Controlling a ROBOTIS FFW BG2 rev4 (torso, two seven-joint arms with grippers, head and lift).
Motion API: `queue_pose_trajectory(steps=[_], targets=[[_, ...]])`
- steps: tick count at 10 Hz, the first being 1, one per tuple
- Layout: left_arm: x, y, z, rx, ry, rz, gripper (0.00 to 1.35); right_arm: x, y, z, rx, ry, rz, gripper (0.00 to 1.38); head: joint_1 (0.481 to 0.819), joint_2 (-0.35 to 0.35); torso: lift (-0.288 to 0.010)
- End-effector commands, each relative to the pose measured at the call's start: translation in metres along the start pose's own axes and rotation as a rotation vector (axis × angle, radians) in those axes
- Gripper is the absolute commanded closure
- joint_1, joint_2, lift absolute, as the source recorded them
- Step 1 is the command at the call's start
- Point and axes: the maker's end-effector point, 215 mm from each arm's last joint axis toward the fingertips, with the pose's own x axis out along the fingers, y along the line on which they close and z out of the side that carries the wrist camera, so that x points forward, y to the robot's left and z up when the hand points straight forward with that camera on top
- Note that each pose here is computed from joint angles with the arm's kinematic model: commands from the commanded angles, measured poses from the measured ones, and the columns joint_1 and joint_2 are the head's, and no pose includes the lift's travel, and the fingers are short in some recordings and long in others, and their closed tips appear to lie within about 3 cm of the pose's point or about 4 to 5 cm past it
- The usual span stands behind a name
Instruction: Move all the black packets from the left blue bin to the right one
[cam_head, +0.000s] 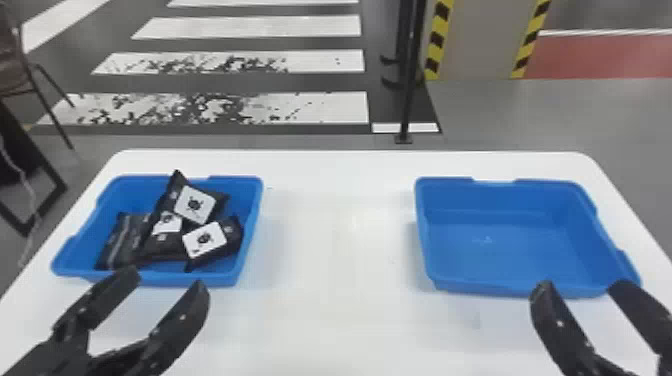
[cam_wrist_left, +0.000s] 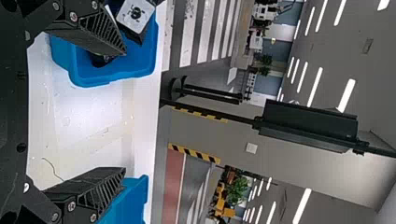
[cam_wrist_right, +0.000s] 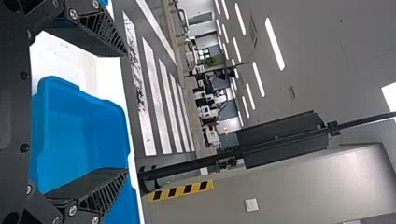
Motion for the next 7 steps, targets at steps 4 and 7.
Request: queue_pose_trajectory(steps=[4, 7], targets=[[-0.0002, 0.0001, 0.0012, 0.003, -0.001, 0.000, 0.19, -0.0001, 0.0000, -0.0021, 0.003, 0.004, -0.001, 0.15, 0.695, 0.046, -0.185], [-0.0003, 0.0007, -0.0007, 0.001, 0.003, 0.001, 0.19, 0.0005, 0.0001, -0.0020, 0.003, 0.004, 0.000, 0.15, 0.695, 0.046, -0.185]])
